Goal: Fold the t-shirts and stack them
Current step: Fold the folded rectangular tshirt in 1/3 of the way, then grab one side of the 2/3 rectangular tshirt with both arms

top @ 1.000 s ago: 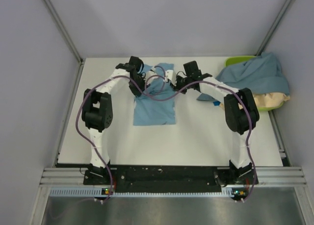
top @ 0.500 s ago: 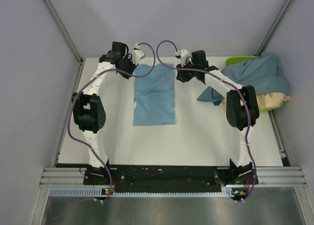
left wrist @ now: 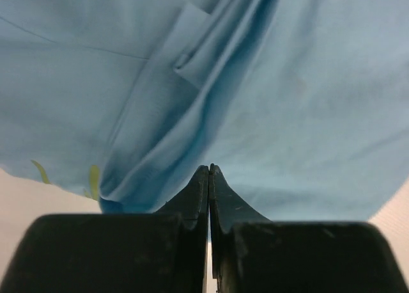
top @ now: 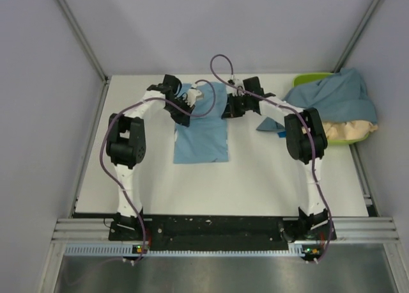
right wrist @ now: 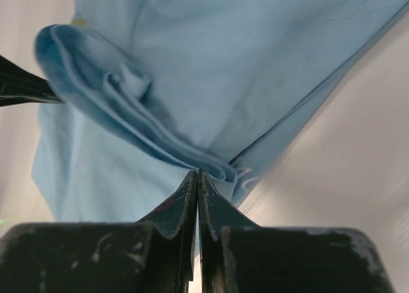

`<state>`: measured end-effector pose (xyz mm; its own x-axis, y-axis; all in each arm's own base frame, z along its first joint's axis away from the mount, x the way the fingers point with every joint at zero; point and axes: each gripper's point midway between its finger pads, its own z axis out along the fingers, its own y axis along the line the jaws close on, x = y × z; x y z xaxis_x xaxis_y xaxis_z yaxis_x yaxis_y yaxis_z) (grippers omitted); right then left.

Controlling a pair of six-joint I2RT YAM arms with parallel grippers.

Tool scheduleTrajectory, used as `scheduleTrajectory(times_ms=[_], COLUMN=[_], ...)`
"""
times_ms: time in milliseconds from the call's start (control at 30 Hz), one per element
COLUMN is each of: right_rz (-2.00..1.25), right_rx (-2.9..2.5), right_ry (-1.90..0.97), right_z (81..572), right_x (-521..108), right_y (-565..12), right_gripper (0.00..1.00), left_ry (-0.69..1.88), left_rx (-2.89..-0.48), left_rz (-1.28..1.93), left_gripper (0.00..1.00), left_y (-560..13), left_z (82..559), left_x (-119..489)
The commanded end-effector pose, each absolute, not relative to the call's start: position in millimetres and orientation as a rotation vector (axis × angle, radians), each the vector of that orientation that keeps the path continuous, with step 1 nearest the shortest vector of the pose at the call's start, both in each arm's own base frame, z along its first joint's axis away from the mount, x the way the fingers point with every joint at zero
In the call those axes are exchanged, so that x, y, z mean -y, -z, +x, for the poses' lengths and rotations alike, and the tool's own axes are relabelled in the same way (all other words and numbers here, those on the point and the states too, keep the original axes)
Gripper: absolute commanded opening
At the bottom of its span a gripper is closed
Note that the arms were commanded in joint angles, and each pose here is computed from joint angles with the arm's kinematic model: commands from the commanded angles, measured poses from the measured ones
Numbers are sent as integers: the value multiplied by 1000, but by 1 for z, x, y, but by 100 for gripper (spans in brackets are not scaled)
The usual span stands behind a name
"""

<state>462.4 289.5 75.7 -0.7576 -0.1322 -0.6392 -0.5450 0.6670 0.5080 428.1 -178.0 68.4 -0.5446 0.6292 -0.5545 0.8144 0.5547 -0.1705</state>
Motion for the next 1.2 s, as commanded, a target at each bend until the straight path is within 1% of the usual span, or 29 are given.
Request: scheduleTrajectory(times_ms=[0,133,267,333,400,500,533,600,667,700,733,767,800,833,867,900,933,1000,1067,1167], right_rz=[-401,-323,-242,-233,-263,-363,-392,-477,-585,-674,-759,-860,-995,-1133,-1274,-1355,-1396,-1517,-1722,-1848], right_rx=[-2333,-2378,-2420,-2420,-2403,-2326,-2302,-2230,-2138,-2071,-2017,-1905,-1767,-1556,-1397,-1270,-1180,-1184,-1169,-1170], right_ry=[-959,-898,-808,-786,-782,-754,-718,-665,-653,-655,-659,-678,-678,-662,-635,-579,-536,-506,-451,-354], right_z=[494,518,534,539,541,540,539,532,516,504,483,464,444,421,393,375,362,341,320,306], right_x=[-300,-298,-286,-281,-280,-276,-271,-263,-259,-259,-256,-259,-261,-265,-265,-263,-263,-262,-263,-264], right_y=[-65,-51,-39,-40,-50,-84,-94,-124,-150,-157,-153,-166,-167,-190,-183,-174,-173,-148,-117,-85], right_gripper=[0,0,0,0,0,0,2,20,32,36,39,41,43,45,49,56,59,59,58,60], left_ry=[477,391,266,152,64,-44,-77,-169,-121,-30,64,178,276,380,467,503,523,520,512,394], left_rx=[-2369,-2395,-2424,-2434,-2439,-2445,-2432,-2413,-2359,-2326,-2274,-2234,-2170,-2103,-2049,-1981,-1965,-1946,-1968,-2014], left_rz=[1067,1002,906,850,824,813,820,813,852,913,972,1051,1134,1235,1315,1390,1424,1478,1521,1588], left_gripper=[0,1,9,13,15,15,17,21,25,28,30,32,35,40,44,47,51,54,56,56], left_y=[-70,-60,-59,-60,-59,-67,-74,-91,-113,-118,-128,-126,-131,-128,-122,-119,-110,-97,-81,-58], left_z=[465,479,492,501,509,513,513,509,494,480,465,443,422,396,373,357,343,328,318,315], left_x=[171,160,141,126,114,95,91,78,84,95,106,119,130,141,149,153,152,149,146,143])
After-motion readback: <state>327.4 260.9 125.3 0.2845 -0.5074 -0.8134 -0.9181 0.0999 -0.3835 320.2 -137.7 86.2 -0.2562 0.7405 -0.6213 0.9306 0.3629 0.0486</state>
